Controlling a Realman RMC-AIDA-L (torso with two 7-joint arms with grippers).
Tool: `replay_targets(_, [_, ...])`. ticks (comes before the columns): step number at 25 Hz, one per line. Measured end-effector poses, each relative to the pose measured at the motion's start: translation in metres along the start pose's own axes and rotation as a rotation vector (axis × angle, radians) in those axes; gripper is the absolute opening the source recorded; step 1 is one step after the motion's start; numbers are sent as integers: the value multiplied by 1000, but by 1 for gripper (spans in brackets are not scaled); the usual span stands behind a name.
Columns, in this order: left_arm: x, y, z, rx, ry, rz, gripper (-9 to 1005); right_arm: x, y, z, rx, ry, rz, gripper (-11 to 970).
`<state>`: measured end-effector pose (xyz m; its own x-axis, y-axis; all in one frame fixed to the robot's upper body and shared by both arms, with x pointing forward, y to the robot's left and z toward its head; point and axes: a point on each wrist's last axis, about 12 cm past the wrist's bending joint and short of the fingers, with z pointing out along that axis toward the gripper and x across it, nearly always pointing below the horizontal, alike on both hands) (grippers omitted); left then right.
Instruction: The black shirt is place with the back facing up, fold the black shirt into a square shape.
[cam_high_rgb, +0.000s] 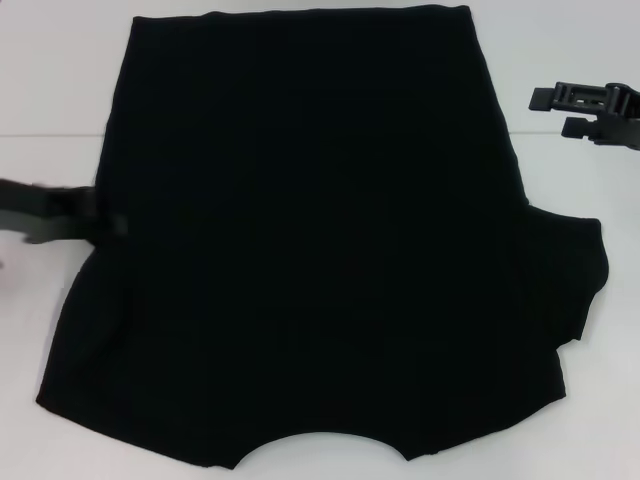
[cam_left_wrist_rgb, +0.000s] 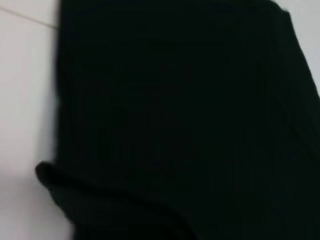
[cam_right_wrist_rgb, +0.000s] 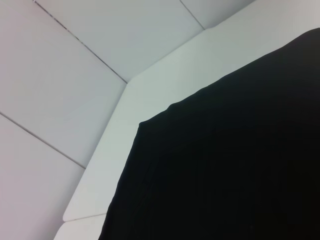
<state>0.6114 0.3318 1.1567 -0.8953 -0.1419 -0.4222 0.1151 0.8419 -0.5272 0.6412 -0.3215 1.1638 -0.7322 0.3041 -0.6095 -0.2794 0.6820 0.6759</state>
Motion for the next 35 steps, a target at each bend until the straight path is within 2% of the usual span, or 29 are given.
replay_targets(3, [1, -15, 16, -18, 69, 76, 58, 0, -1, 0, 3, -1, 0, 925])
replay_targets(5, [2, -19, 20, -26, 92, 86, 63, 0, -1, -1, 6, -4, 1, 925])
replay_targets(10, [10, -23, 13, 45, 179, 129, 76, 0, -2, -2, 10, -6, 0, 925])
replay_targets(12, [12, -19, 6, 70, 158, 129, 122, -1, -3, -3, 13, -10, -1, 924])
replay_targets(17, [23, 3, -20, 185, 14, 108, 237, 1, 0, -3, 2, 21, -16, 924])
replay_targets(19, [32, 8, -23, 234, -7, 163, 283, 4, -1, -5, 8, 63, -32, 925])
replay_targets(23, [49, 9, -21, 308, -47, 274, 471, 12, -6, -15, 54, 173, -59, 908])
replay_targets(30, [48, 6, -15, 317, -73, 290, 748, 28, -21, -40, 182, 324, 36, 847])
replay_targets(35, [43, 3, -11, 318, -81, 292, 779, 37, -28, -46, 202, 354, 67, 794])
